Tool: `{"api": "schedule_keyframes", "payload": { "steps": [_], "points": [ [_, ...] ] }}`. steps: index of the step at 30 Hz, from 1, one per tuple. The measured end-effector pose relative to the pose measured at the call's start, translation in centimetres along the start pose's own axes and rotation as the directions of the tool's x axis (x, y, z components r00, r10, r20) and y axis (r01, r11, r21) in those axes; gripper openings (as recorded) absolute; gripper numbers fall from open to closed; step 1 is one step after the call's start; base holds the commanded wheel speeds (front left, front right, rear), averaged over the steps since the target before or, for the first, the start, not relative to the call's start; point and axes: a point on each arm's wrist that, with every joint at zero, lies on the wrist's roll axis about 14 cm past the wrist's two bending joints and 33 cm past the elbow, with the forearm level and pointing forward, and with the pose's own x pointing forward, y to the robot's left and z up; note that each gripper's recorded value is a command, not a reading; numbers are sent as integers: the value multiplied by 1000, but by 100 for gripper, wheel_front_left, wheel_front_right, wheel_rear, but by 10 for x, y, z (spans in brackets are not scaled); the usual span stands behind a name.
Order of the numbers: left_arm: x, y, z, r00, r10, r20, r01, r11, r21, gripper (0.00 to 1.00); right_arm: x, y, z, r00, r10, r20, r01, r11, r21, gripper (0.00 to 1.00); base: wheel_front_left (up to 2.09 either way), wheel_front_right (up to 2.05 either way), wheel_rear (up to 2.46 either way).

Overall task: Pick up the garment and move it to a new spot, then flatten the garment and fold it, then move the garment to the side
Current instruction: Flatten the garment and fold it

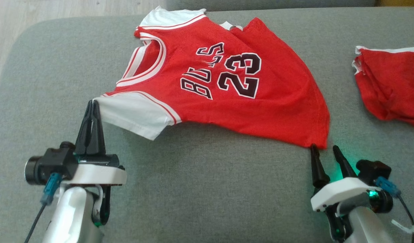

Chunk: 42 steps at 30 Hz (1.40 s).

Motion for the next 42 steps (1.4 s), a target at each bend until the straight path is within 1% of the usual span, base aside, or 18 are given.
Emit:
{"api": "schedule_keyframes", "payload": {
  "steps": [10,11,12,13,14,19,22,25,28,31,34,38,42],
  "points": [
    [-1,-6,4,1000,-23,13,23,1000,-3,0,18,13,-9,997,40,-61,-42,999,-30,100,0,0,0],
    [-1,-6,4,1000,-23,13,23,1000,-3,0,19,13,-9,997,42,-65,-44,998,-34,80,0,0,0],
    [-1,-6,5,1000,-23,15,23,1000,-3,0,20,14,-9,997,44,-66,-46,998,-37,44,0,0,0],
    [-1,-6,6,1000,-23,18,23,1000,-3,0,20,13,-9,997,44,-68,-46,998,-39,16,0,0,0],
    [-1,-6,7,999,-23,22,23,1000,-3,0,20,13,-9,997,43,-70,-45,998,-38,0,0,0,0],
    [-2,-7,16,999,-26,46,26,1000,-3,0,18,20,-4,997,62,-49,-63,998,-22,0,0,0,0],
    [-1,-9,26,997,-32,74,32,999,-5,0,16,22,6,998,64,-8,-64,998,-11,0,0,0,0],
    [-1,-6,40,993,-18,115,22,999,-37,0,17,26,34,993,78,88,-77,997,-13,0,0,0,0],
    [-1,-6,57,987,-18,159,26,998,-51,0,18,38,75,972,113,204,-107,993,-45,0,0,0,0],
    [2,-8,81,977,-32,212,48,996,-73,0,17,56,131,923,168,347,-142,985,-98,0,0,0,0],
    [10,-6,130,945,-28,326,66,992,-106,0,10,76,187,858,225,461,-164,972,-169,0,0,0,0],
    [9,-12,209,859,-49,510,127,985,-120,0,-9,97,252,771,280,573,-151,953,-263,0,0,0,0],
    [-10,-17,276,750,-60,658,178,978,-113,0,-37,115,298,687,330,647,-137,934,-331,0,0,0,0]
  ]
}}
